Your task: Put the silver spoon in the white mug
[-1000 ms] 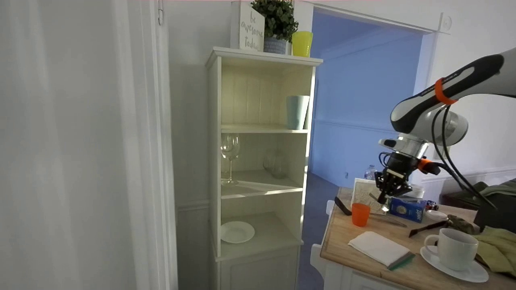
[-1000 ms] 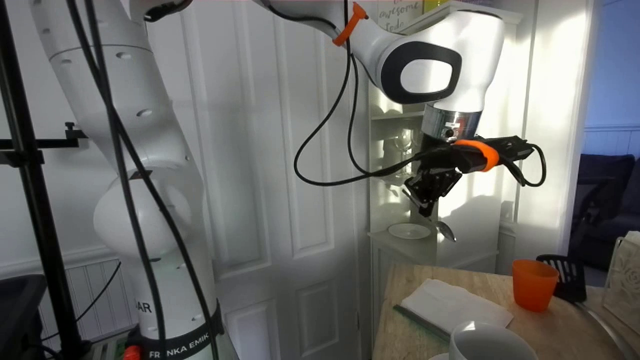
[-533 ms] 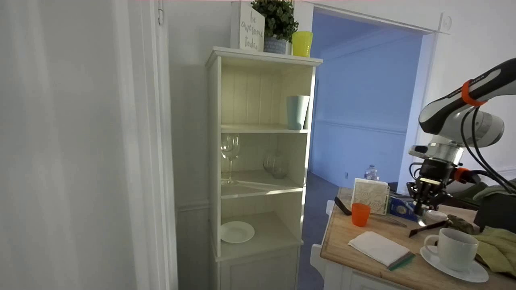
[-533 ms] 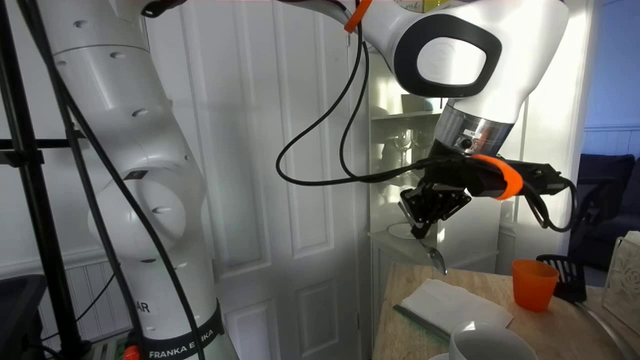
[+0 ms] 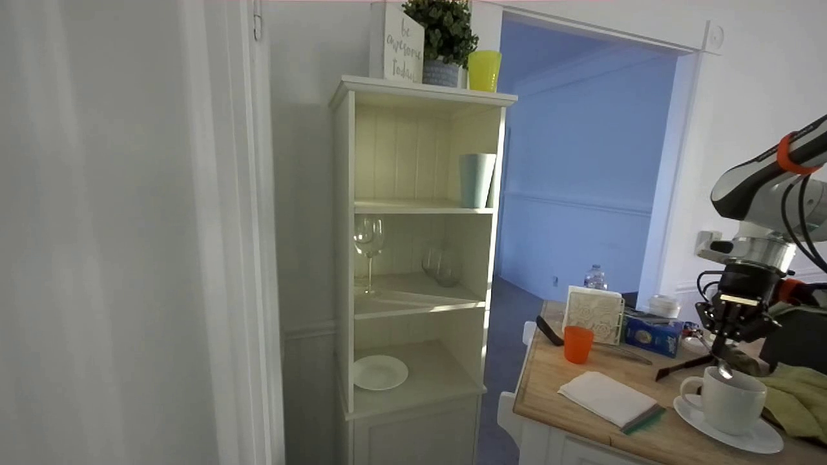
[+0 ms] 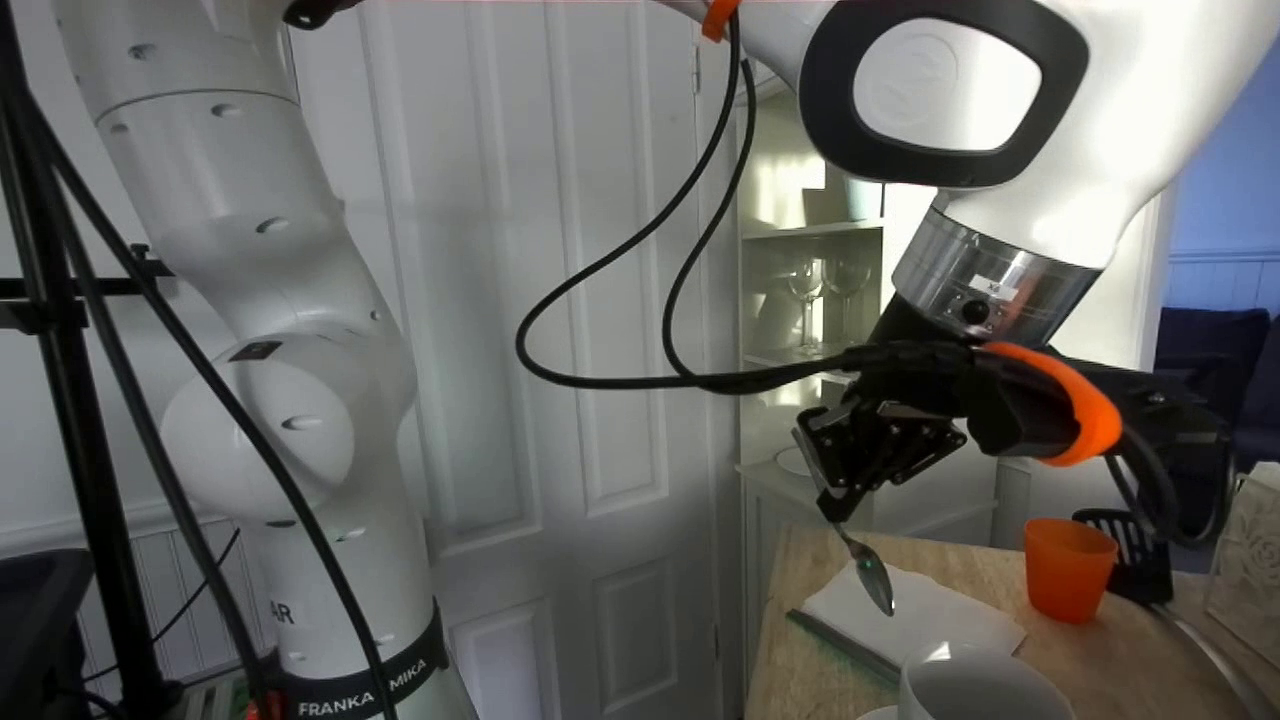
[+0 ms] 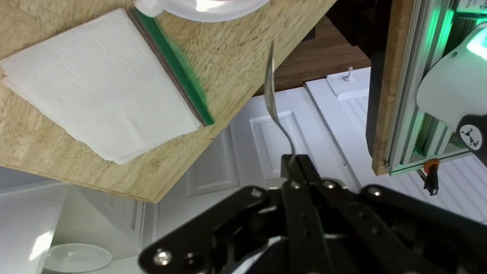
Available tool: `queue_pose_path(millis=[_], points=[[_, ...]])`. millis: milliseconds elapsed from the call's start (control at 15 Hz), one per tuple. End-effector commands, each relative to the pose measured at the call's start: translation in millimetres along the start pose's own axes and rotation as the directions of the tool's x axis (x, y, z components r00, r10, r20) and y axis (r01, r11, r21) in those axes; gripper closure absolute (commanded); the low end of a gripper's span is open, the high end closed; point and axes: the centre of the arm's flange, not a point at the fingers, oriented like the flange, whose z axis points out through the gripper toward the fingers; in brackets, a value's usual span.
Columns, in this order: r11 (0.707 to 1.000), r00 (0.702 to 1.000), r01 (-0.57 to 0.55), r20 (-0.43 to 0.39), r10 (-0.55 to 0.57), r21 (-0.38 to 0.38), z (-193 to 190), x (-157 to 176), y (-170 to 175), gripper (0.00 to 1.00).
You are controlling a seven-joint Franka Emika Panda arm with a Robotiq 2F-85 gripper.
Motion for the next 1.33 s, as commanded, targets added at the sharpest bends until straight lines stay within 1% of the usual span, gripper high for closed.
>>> queue_pose_path(millis=[0,333,600,800,1267], points=[[0.999,1.000,-0.011,0.014,0.012,-0.033,-19.1,-9.1,-13.2,0.99],[0.997,0.999,-0.044,0.002,0.044,-0.068,-36.2,-22.8,-11.3,0.99],[0.992,0.997,-0.080,-0.009,0.079,-0.098,-45.2,-40.0,-1.8,0.99],[0.992,0.996,-0.088,-0.020,0.087,-0.091,-44.7,-50.8,8.7,0.99],[0.991,0.990,-0.132,-0.049,0.131,-0.022,-24.3,-79.3,46.8,0.99]])
